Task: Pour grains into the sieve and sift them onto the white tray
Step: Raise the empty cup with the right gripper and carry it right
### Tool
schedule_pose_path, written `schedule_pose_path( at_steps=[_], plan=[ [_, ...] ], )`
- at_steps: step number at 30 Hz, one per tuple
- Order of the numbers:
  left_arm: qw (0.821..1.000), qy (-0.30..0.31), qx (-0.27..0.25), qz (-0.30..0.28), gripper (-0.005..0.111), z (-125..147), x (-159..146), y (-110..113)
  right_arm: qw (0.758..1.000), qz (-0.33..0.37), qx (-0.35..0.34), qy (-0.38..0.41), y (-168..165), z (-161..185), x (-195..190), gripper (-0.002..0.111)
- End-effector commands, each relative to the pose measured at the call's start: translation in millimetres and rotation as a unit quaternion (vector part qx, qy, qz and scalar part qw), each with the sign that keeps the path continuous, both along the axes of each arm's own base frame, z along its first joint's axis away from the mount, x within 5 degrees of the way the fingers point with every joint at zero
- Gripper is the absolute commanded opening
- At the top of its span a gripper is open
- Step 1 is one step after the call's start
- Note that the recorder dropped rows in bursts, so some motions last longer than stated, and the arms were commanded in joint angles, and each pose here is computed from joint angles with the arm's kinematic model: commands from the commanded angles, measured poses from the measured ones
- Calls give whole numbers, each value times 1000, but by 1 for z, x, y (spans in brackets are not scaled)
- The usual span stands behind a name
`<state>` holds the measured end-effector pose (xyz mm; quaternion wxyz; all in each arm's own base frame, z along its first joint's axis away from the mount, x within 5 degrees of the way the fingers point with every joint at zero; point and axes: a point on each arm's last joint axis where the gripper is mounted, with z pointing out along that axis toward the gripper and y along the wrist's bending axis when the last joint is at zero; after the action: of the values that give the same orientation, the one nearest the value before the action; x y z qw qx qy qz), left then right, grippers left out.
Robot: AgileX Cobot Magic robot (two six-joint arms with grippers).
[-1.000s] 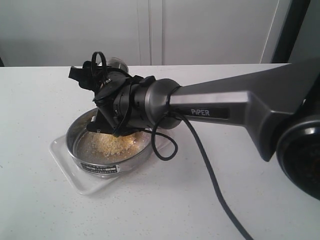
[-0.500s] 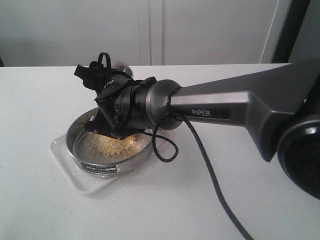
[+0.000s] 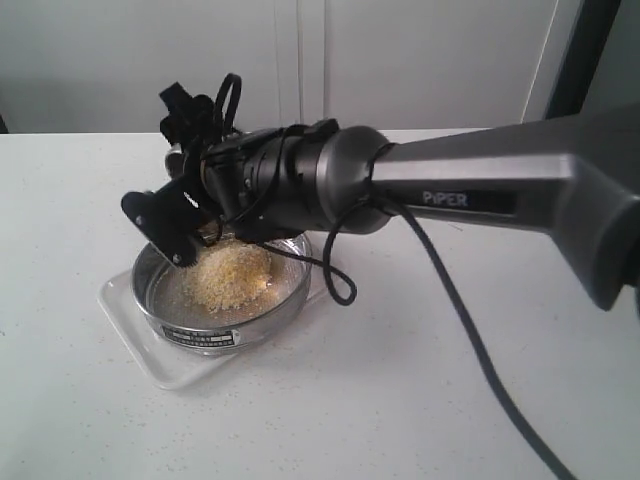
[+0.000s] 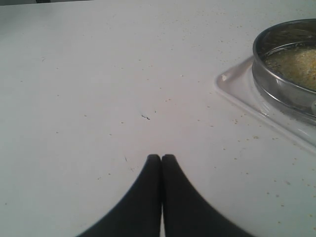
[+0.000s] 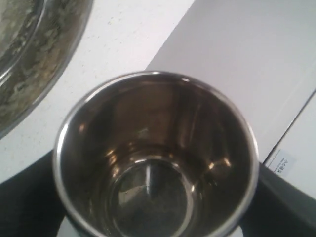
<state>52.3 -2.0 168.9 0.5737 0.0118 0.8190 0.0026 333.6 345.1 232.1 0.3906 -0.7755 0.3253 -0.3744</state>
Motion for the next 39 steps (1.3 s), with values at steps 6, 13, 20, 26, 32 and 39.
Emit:
schedule_pose_path(
  at_steps=[6, 13, 20, 26, 32, 39],
  plan=[
    [1000, 2, -6, 0, 0, -2, 0, 0, 976, -29, 200, 86, -22, 34, 13, 0],
    [1000, 2, -6, 0, 0, -2, 0, 0, 938, -17, 316, 142, -33, 50, 20, 0],
    [1000, 2, -6, 0, 0, -2, 0, 0, 860, 6, 452, 236, -41, 60, 28, 0],
    [1000, 2, -6, 0, 0, -2, 0, 0, 808, 3, 504, 304, -56, 50, 32, 0],
    [1000, 2, -6, 0, 0, -2, 0, 0, 734, -21, 557, 389, -79, 32, 38, 0],
    [1000, 2, -6, 0, 0, -2, 0, 0, 660, -64, 603, 444, -106, 22, 46, 0]
  ],
)
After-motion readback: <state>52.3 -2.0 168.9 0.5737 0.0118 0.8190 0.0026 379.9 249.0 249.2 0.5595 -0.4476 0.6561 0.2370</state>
